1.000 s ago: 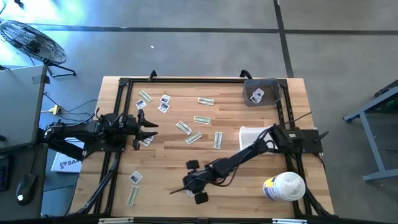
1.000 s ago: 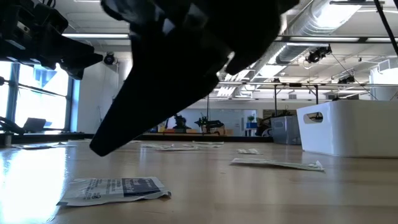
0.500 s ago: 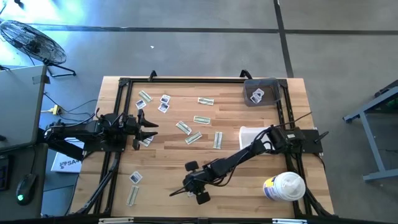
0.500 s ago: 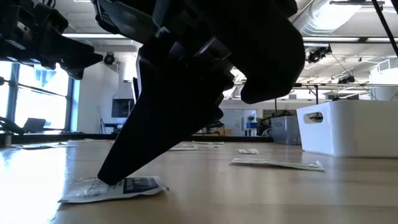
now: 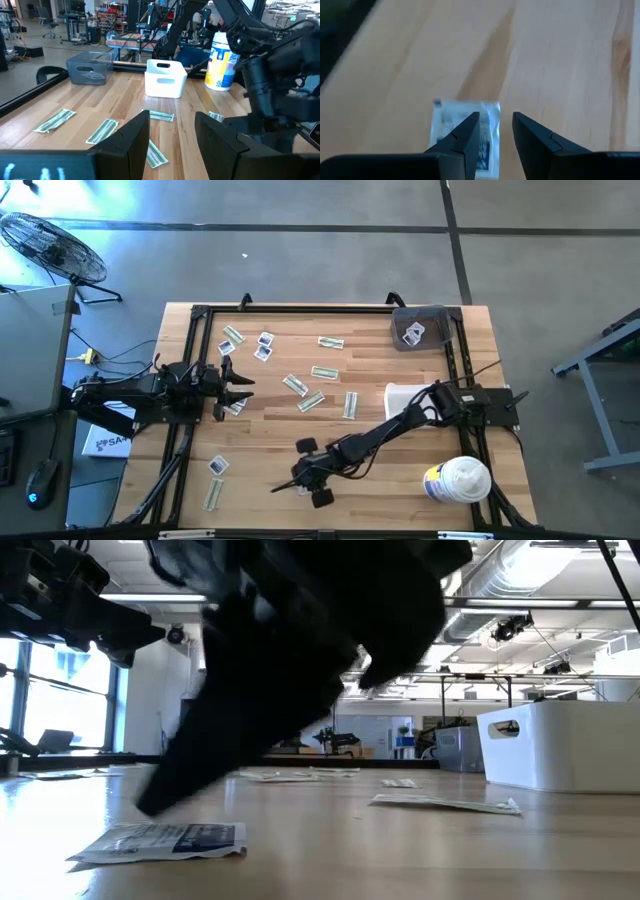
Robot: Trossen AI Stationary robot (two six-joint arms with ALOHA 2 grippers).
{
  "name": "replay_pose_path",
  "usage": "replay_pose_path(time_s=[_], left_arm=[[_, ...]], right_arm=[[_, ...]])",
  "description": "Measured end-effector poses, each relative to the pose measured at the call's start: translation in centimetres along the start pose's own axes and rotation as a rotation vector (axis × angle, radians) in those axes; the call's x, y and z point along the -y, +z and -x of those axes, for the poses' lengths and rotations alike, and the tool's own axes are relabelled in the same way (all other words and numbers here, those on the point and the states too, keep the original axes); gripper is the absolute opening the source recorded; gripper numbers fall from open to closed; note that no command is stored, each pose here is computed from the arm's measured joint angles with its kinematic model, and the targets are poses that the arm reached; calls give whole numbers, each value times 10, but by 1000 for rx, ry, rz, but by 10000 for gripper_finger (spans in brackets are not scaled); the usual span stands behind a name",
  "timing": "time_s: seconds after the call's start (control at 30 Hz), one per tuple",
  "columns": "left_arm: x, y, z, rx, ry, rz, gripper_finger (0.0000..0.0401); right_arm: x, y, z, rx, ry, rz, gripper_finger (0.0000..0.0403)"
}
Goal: Pick & Place First Aid Supplies
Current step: Put the alcohol pad into the black bin
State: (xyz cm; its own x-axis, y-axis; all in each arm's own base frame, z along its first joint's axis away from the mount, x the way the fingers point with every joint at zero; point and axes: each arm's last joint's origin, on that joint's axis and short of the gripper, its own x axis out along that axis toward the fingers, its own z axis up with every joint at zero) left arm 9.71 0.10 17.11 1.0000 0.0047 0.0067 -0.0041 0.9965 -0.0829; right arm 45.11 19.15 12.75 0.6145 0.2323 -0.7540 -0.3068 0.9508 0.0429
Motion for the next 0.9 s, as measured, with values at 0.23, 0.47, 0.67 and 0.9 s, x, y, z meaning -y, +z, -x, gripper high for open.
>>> replay_pose_path(time_s=[0.23,0.47,0.67,0.9], left_arm=[[0,0,0,0,0,0,156],[0,0,0,0,0,0,156],[0,0,0,0,0,0,156],[0,0,0,0,0,0,156]], right_arm=[[6,-11,-11,88,37,11,110],[10,-26,-14,70,-1,7,105],[14,-28,-14,57,-48,-28,75],[23,-25,-12,62,-49,-71,26]])
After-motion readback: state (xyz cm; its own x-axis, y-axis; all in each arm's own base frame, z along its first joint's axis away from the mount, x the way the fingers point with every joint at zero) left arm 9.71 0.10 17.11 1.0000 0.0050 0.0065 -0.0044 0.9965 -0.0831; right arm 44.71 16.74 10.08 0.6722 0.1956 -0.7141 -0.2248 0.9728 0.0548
